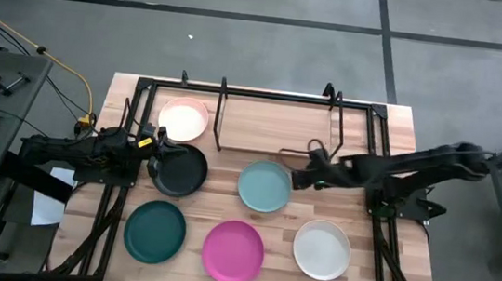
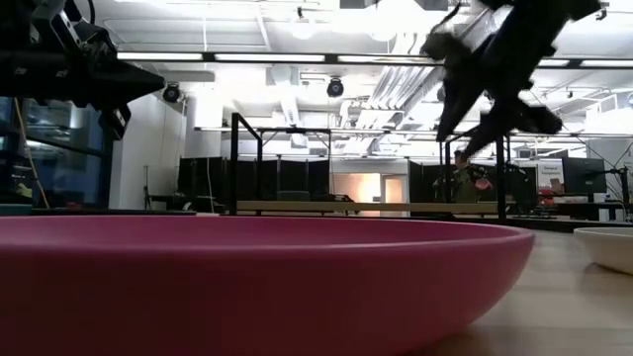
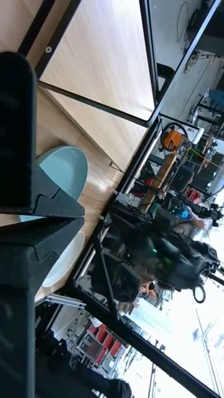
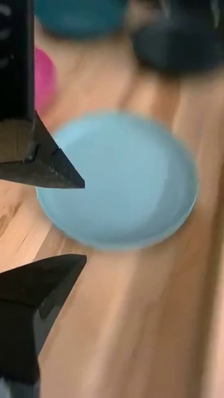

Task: Place and stack plates onto a shelf
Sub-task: Put the light blue plate on the shelf

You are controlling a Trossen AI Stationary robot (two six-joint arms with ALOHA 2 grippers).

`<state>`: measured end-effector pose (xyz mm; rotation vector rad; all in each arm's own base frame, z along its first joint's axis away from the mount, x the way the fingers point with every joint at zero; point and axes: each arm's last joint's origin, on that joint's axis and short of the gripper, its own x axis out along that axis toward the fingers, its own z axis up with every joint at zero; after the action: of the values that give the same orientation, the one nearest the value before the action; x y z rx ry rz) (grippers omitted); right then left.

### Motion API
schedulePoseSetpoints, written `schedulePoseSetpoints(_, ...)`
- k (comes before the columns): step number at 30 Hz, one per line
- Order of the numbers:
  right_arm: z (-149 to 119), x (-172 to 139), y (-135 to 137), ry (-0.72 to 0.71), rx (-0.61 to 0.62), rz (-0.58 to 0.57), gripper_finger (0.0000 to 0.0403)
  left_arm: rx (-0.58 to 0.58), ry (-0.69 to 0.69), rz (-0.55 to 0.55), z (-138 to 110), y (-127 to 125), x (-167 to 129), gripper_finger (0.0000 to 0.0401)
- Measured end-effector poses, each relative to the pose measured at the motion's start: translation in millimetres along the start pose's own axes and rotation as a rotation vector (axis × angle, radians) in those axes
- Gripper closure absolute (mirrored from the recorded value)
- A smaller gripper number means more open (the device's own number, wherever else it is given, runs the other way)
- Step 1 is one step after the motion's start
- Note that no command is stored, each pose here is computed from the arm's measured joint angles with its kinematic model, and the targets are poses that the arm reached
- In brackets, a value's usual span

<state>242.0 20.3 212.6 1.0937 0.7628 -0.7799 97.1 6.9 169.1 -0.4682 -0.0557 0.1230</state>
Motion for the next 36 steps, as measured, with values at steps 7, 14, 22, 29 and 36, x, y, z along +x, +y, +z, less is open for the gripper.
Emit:
schedulePoseSetpoints(7,-4,55,19,0.080,0.106,-0.155,0.0235,0.000,0.000,0.001,0,0,0,0.0400)
schedulePoseSetpoints(14,-3,82,25,0.109,0.074,-0.288,0.0251,0.000,0.000,0.001,0,0,0,0.0400)
schedulePoseSetpoints(22,-4,88,24,0.115,0.062,-0.360,0.0265,0.000,-0.002,0.004,0,0,0,0.0400)
schedulePoseSetpoints(29,-1,91,21,0.133,0.103,-0.376,0.0265,0.000,-0.002,0.003,0,0,0,0.0400)
schedulePoseSetpoints(36,7,93,19,0.123,0.141,-0.382,0.0265,0.000,-0.001,0.004,0,0,0,0.0400)
